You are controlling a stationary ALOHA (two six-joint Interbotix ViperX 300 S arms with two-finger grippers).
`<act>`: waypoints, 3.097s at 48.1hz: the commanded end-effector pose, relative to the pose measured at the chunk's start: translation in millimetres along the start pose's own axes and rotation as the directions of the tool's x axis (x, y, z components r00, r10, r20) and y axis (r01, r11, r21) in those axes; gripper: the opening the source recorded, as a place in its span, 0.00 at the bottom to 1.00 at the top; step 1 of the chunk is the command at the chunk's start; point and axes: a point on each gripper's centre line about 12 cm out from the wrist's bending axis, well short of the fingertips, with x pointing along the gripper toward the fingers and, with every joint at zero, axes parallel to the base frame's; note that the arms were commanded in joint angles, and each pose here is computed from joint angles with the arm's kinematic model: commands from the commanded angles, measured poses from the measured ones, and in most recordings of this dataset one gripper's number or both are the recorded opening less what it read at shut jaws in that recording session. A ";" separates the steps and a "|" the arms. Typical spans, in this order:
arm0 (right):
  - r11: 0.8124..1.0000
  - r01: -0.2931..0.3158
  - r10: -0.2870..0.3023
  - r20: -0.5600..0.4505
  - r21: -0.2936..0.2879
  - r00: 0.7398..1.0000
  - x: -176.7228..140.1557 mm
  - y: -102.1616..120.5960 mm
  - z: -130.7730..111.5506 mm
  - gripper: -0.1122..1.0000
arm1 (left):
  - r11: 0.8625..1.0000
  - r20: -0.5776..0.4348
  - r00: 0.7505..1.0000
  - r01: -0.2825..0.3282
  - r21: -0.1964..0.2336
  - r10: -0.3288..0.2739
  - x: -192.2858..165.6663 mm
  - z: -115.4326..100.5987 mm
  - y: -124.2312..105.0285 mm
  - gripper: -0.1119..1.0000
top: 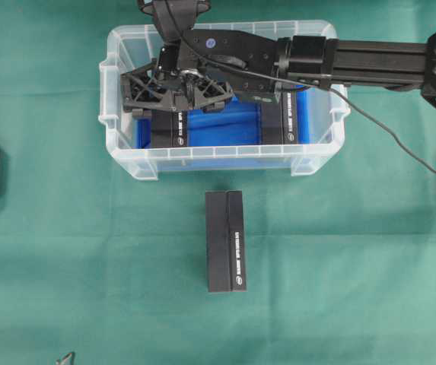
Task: Take the box out of the case with the right arm.
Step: 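Close the right gripper on the left black box, then lift the gripped box straight up out of the case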
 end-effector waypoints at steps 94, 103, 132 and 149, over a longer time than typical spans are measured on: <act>0.995 -0.084 0.080 0.070 0.057 0.994 -225.1 30.0 2.1 0.71 | 1.000 0.026 1.000 0.004 0.005 -0.005 -7.0 3.8 -0.8 0.10; 0.994 -0.096 0.092 0.075 0.052 0.993 -236.8 29.7 -1.1 0.71 | 1.000 0.026 1.000 0.005 0.004 -0.005 -7.0 3.8 -0.8 0.10; 0.995 -0.083 0.078 0.087 0.055 0.993 -239.1 27.6 -0.4 0.72 | 1.000 0.023 1.000 0.004 0.004 -0.004 -6.3 4.3 -0.9 0.10; 0.995 -0.083 0.077 0.093 0.055 0.993 -239.1 27.5 0.3 0.71 | 1.000 0.023 1.000 0.004 0.004 -0.004 -6.3 4.3 -0.9 0.10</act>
